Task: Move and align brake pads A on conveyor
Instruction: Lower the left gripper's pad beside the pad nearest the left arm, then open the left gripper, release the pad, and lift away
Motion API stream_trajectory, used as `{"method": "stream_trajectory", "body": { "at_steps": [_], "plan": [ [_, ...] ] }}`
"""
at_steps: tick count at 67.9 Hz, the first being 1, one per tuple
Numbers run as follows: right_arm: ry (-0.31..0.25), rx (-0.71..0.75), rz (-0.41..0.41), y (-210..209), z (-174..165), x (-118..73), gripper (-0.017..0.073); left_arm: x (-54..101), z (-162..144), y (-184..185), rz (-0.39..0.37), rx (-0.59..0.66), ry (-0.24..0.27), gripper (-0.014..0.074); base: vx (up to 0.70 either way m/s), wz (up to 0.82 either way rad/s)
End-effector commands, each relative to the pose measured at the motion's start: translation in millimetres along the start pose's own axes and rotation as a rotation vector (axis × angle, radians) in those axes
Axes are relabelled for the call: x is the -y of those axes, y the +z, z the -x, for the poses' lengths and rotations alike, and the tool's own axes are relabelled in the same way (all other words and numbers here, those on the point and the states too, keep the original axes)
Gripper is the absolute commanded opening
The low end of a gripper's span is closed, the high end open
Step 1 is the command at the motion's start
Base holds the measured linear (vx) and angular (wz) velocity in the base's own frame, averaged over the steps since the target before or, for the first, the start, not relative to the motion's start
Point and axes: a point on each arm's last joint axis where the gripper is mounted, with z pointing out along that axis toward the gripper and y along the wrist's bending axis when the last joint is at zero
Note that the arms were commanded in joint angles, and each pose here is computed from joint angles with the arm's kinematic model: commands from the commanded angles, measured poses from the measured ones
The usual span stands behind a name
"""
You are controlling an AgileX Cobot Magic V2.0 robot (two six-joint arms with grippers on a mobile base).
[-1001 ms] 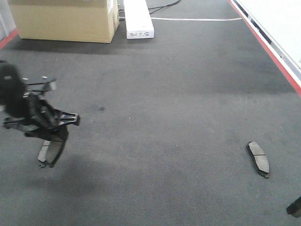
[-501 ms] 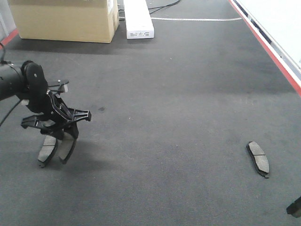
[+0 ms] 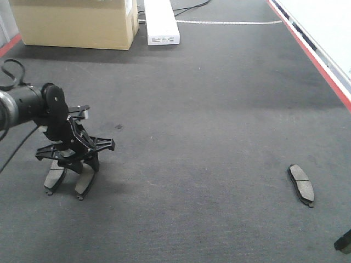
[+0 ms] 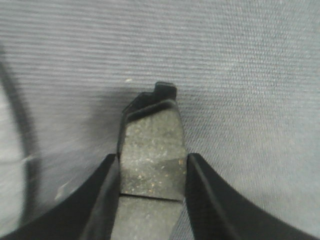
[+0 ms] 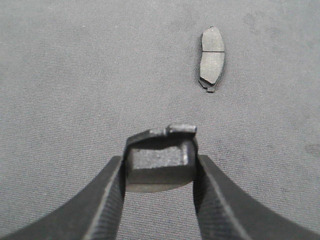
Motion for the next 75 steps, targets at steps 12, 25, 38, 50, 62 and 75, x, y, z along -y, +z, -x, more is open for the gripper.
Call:
{"method": "stream_trajectory", "body": {
  "at_steps": [12, 25, 38, 50, 62, 75],
  "plan": [
    [-0.008, 0.092, -0.005, -6, 12, 0.0, -0.0004, 10.0, 8, -28, -0.045, 0.113, -0.006, 0.0005, 0.00, 0.00],
    [-0.008, 0.092, -0.005, -6, 12, 0.0, -0.0004, 9.9, 7, -28, -0.044, 0.106, -0.006, 0.0076, 0.00, 0.00],
    [-0.008, 0.092, -0.005, -6, 12, 0.0, -0.0004, 10.2, 7, -30, -0.045, 0.110, -0.001, 0.0278, 0.00, 0.00],
    [-0.008, 0.092, -0.005, -6, 12, 0.0, -0.0004, 11.6, 7, -42, -0.049, 0.145, 0.057, 0.0469, 0.00, 0.00],
    [-0.008, 0.092, -0.005, -6, 12, 0.0, -0.0004, 15.2, 6, -77, -0.057, 0.267, 0.157, 0.0519, 0.00, 0.00],
    [-0.008, 0.092, -0.005, -6, 12, 0.0, -0.0004, 14.7, -4, -132, -0.012, 0.431, 0.251, 0.0517, 0.00, 0.00]
  ]
}}
